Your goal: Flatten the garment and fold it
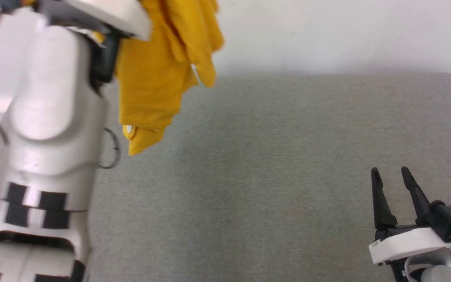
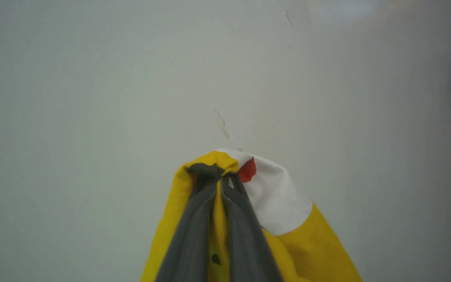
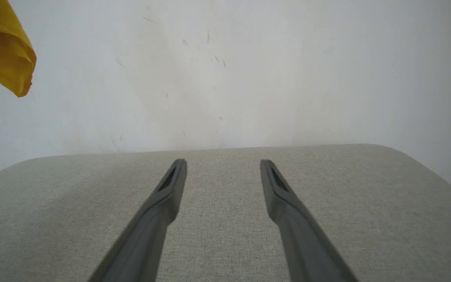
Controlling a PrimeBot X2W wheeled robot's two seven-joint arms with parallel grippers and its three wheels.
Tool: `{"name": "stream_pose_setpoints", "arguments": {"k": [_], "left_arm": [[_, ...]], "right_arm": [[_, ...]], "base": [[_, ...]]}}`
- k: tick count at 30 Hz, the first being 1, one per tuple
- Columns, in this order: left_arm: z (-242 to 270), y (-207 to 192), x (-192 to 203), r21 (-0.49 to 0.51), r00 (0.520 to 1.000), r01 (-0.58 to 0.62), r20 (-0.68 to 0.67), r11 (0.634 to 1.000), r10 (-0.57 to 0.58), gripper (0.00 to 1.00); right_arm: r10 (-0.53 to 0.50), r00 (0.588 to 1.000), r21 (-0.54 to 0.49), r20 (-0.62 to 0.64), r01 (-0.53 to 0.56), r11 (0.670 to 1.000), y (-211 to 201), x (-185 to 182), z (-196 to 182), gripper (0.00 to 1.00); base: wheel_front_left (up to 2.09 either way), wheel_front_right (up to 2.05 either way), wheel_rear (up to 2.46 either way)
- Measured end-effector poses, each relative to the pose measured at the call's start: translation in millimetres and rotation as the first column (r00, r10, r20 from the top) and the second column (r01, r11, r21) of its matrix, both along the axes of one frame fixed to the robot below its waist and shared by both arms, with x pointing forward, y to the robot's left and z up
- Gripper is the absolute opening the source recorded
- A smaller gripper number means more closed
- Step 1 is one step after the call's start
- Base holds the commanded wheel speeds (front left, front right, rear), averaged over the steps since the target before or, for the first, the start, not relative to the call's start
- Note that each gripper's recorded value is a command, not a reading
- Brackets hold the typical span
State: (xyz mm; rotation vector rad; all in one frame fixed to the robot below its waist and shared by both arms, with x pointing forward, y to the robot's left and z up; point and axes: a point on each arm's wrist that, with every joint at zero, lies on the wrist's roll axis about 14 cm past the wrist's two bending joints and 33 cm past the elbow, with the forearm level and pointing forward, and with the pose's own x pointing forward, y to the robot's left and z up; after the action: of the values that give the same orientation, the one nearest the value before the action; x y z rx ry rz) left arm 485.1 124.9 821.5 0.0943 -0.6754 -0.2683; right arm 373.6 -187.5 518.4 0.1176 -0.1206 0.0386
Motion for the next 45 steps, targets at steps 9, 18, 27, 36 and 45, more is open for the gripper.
{"name": "stream_pose_setpoints", "arguments": {"k": [9, 18, 27, 36, 45], "left_arm": [[-57.8, -144.3, -13.1, -0.041, 0.903, 0.380, -0.201, 0.924, -0.380, 0.00], [-285.0, -202.0, -40.4, -0.031, 0.494, 0.503, -0.810, 0.864, -0.317, 0.00], [-418.7, -180.4, -111.4, -0.011, 0.060, 0.552, -0.997, 0.834, -0.052, 0.30], [-352.0, -171.0, -67.2, -0.240, 0.341, 0.323, -0.873, 0.915, -0.349, 1.00], [-278.7, -55.5, -34.8, -0.277, 0.792, 0.041, -0.577, 0.960, -0.200, 1.00]], "right_arm": [[-0.126, 0.992, -0.002, 0.003, 0.126, 0.992, -40.9, -28.1, 2.9, 1.00], [-0.194, 0.981, -0.003, -0.020, 0.194, 0.981, -60.8, -45.5, -3.7, 1.00], [-0.185, 0.982, 0.010, -0.047, 0.186, 0.983, -57.2, -45.6, -11.9, 1.00], [-0.143, 0.989, 0.013, -0.048, 0.144, 0.990, -44.6, -35.8, -12.7, 1.00], [-0.091, 0.995, 0.004, -0.049, 0.091, 0.996, -29.7, -20.3, -11.5, 1.00]], "base": [[0.00, 0.00, 0.00], [0.00, 0.00, 0.00], [0.00, 0.00, 0.00], [0.00, 0.00, 0.00], [0.00, 0.00, 0.00]]}}
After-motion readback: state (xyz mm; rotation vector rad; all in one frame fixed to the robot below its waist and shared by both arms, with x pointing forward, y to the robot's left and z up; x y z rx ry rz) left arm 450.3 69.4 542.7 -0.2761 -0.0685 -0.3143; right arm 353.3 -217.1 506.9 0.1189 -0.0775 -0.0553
